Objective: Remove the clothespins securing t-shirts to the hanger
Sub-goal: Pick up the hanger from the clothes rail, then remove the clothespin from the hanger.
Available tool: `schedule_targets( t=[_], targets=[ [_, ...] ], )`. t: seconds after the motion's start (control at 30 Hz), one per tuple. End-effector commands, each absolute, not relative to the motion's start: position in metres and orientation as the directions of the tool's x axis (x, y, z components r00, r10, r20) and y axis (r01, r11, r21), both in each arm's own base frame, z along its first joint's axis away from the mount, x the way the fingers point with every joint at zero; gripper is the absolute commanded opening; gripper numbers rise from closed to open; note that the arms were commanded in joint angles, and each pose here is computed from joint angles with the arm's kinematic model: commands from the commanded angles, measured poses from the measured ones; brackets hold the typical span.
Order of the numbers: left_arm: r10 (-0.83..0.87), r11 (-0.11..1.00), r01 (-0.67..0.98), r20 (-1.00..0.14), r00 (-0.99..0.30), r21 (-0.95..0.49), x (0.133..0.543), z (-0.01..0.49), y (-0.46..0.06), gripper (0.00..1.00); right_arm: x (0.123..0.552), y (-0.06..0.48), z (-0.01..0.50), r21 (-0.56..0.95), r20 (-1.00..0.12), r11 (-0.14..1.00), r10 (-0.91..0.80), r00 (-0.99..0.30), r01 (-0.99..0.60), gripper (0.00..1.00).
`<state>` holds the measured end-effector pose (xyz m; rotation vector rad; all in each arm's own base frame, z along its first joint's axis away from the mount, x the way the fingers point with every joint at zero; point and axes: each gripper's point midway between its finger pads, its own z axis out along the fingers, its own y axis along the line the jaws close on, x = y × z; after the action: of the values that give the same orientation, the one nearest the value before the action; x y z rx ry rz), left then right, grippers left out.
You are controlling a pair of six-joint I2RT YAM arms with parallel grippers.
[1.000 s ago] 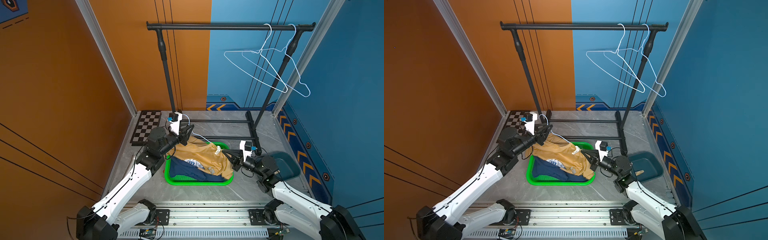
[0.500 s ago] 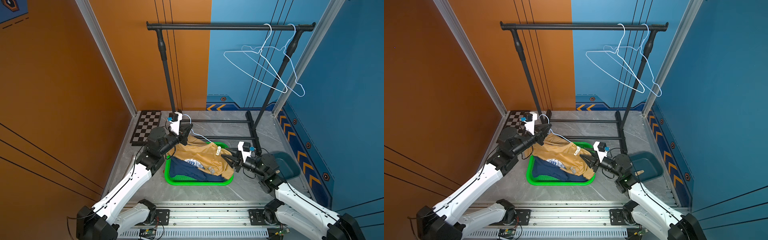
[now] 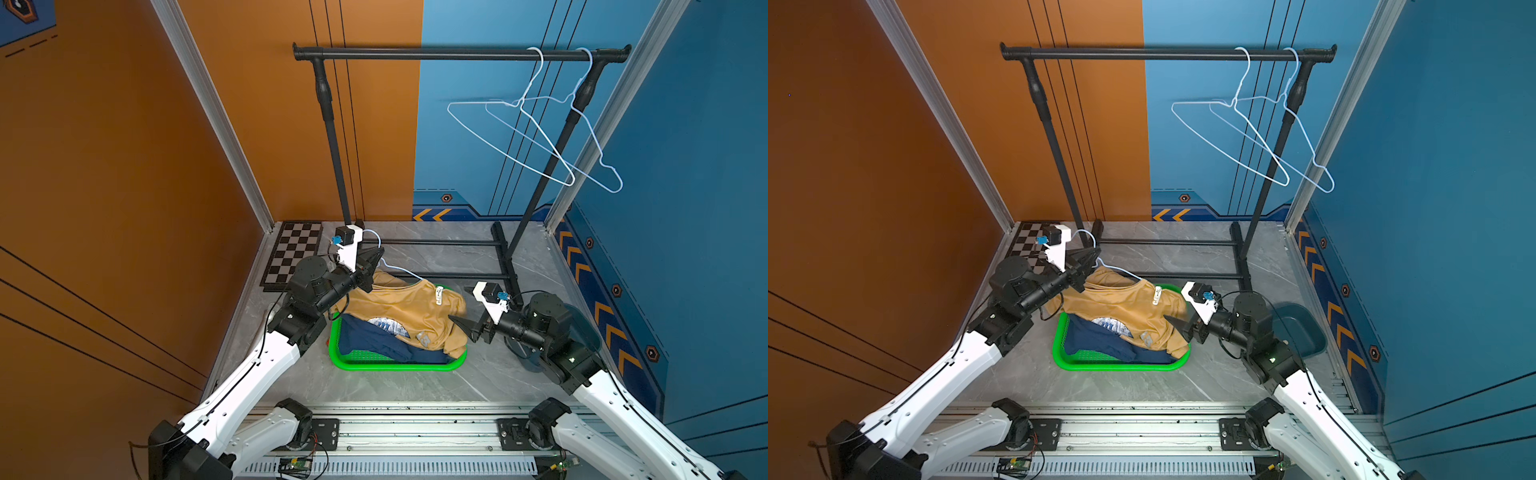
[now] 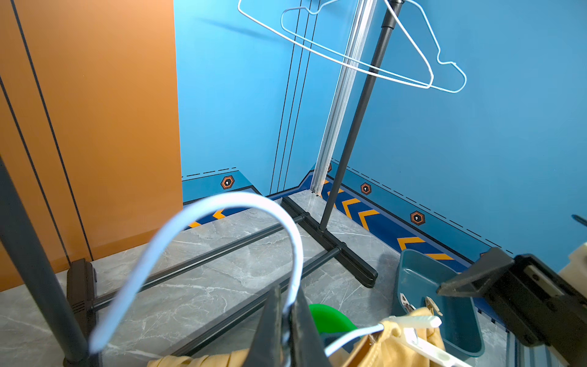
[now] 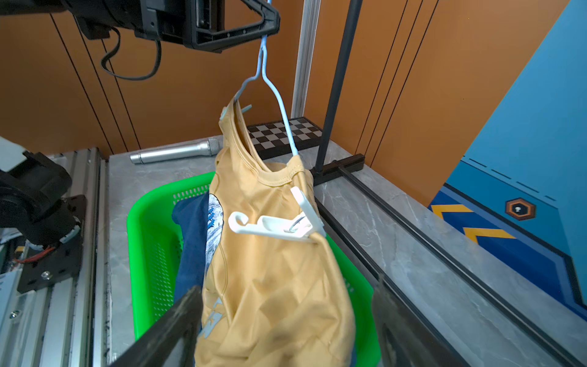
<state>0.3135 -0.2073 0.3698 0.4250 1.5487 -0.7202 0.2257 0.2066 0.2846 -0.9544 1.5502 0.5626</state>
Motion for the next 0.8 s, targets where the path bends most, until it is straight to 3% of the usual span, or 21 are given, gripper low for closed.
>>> schedule_targets(
  t=[0.0, 0.27, 0.77],
  targets=[
    [-0.130, 0.718, 0.680, -0.988, -0.080, -0.150, 0.302, 0.375, -0.212, 0.00, 0.220, 0.190, 0.275, -0.271, -0.893, 0.524, -0.450, 0.008, -0.807, 0.84],
    [-0.075, 0.711, 0.691, -0.990, -0.115, -0.134, 0.293, 0.346, -0.225, 0.00, 0.205, 0.174, 0.284, -0.405, -0.773, 0.413, -0.631, 0.065, -0.816, 0.86],
    [-0.027, 0.714, 0.691, -0.991, -0.134, -0.113, 0.286, 0.324, -0.238, 0.00, 0.212, 0.180, 0.262, -0.446, -0.628, 0.279, -0.774, 0.076, -0.850, 0.86]
  ],
)
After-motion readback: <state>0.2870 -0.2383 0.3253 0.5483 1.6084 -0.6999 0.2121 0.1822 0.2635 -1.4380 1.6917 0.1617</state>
